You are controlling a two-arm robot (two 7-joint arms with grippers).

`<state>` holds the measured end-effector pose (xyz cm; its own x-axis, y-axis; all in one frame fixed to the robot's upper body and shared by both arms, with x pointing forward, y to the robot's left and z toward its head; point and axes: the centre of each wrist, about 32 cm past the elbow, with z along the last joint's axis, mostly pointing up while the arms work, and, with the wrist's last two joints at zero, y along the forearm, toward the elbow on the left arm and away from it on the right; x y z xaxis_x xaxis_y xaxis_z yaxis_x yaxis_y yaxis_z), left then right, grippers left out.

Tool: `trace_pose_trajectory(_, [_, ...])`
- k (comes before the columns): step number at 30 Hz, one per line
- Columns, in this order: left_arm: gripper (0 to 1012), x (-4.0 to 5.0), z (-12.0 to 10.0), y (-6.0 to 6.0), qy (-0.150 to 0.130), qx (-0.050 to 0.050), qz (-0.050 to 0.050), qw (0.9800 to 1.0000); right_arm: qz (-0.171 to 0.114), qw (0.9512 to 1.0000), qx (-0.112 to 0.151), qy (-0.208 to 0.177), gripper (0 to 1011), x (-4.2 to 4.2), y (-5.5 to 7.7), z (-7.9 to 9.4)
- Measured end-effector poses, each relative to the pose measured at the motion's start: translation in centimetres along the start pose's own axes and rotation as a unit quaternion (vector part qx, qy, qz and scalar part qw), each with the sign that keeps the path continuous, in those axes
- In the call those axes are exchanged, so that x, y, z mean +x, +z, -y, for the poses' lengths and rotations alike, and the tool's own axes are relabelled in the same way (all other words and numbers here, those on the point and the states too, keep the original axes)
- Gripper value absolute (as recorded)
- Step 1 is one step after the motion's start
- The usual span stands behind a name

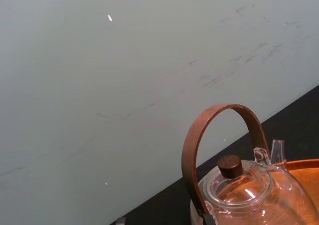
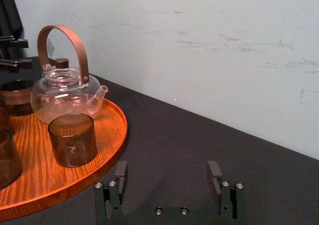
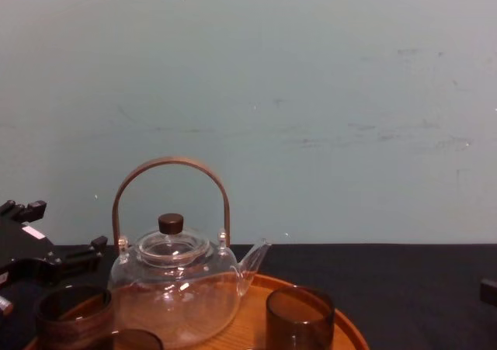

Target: Pick up the glass from the table and place it on the tray.

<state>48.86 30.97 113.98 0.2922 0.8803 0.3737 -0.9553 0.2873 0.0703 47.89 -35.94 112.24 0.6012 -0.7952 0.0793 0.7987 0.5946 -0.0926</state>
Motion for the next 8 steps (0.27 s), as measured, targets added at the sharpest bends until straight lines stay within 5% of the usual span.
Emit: trace_pose_trajectory(8, [1001, 0.0, 0.0, 0.0, 0.0, 0.0, 0.0, 1.0, 0.0, 1.0, 0.0, 0.002, 1002, -0.01, 0.04, -0.04])
